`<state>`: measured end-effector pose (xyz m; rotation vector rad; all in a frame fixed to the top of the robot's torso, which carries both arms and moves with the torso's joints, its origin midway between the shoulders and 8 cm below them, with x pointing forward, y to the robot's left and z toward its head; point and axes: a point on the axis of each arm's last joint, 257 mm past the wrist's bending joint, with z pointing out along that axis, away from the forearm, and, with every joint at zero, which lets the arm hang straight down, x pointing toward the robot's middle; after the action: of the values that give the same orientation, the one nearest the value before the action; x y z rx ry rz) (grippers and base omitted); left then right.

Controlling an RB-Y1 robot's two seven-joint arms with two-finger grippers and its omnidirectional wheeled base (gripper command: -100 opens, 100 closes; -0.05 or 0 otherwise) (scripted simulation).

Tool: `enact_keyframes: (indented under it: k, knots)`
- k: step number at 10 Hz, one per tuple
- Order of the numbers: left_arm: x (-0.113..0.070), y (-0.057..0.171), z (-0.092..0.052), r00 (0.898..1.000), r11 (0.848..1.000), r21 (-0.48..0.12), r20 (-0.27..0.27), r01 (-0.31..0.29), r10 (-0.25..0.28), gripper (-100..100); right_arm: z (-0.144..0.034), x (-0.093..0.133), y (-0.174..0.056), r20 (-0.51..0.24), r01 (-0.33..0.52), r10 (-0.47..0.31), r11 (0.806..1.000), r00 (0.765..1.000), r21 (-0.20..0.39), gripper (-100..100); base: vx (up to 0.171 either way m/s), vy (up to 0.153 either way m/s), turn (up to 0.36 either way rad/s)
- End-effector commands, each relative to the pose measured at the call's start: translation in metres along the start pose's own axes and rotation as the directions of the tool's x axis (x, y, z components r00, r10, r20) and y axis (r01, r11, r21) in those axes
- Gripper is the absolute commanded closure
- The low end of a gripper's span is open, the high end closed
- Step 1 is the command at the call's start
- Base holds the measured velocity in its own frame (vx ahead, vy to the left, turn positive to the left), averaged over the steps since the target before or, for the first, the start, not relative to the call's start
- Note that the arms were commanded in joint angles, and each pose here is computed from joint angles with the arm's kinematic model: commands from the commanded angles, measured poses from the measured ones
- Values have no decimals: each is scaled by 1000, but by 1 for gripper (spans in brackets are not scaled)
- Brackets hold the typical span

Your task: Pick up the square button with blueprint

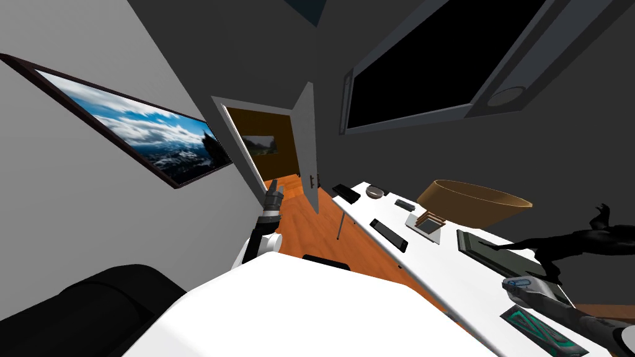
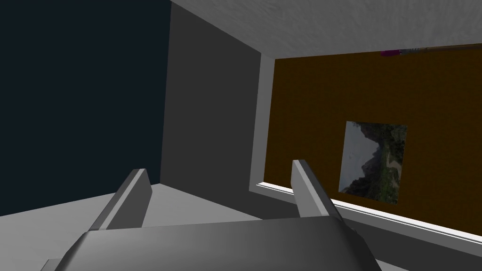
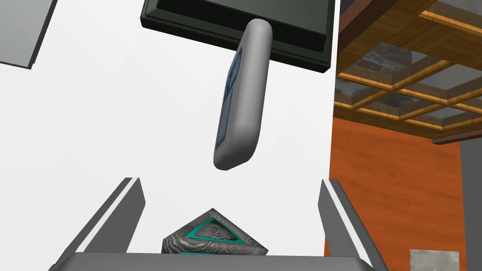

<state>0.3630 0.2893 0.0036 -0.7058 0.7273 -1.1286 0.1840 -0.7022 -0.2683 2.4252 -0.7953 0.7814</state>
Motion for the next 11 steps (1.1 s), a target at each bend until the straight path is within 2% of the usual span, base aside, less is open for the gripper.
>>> enact_keyframes:
  k: [1, 2, 3, 4, 5, 6, 8, 9, 11]
  knots:
    - [0, 0, 0, 1000, 1000, 0, 0, 0, 0, 0, -1, -7, 8, 41, -58, 58, 998, 997, 9, -100, 21, -25, 72]
    - [0, 0, 0, 1000, 1000, 0, 0, 0, 0, 0, -2, -13, 7, 64, -59, 58, 998, 996, 14, -100, 19, -25, 44]
    - [0, 0, 0, 1000, 1000, 0, 0, 0, 0, 0, -3, -15, 13, 91, -105, 103, 994, 991, 18, -100, 19, -31, 84]
    - [0, 0, 0, 1000, 1000, 0, 0, 0, 0, 0, -3, -19, 12, 105, -105, 102, 994, 989, 20, -100, 12, -28, 48]
    - [0, 0, 0, 1000, 1000, 0, 0, 0, 0, 0, -6, -21, 17, 133, -147, 143, 989, 981, 24, -100, 9, -33, 70]
    - [0, 0, 0, 1000, 1000, 0, 0, 0, 0, 0, -6, -24, 16, 143, -148, 142, 989, 979, 25, -100, 7, -31, 35]
    - [0, 0, 0, 1000, 1000, 0, 0, 0, 0, 0, -10, -27, 23, 192, -219, 210, 975, 959, 30, -100, 9, -39, 80]
    - [0, 0, 0, 1000, 1000, 0, 0, 0, 0, 0, -11, -31, 22, 208, -220, 208, 975, 956, 32, -100, 6, -45, 45]
    - [0, 0, 0, 1000, 1000, 0, 0, 0, 0, 0, -16, -35, 26, 254, -273, 256, 961, 933, 35, -100, 10, -40, 68]
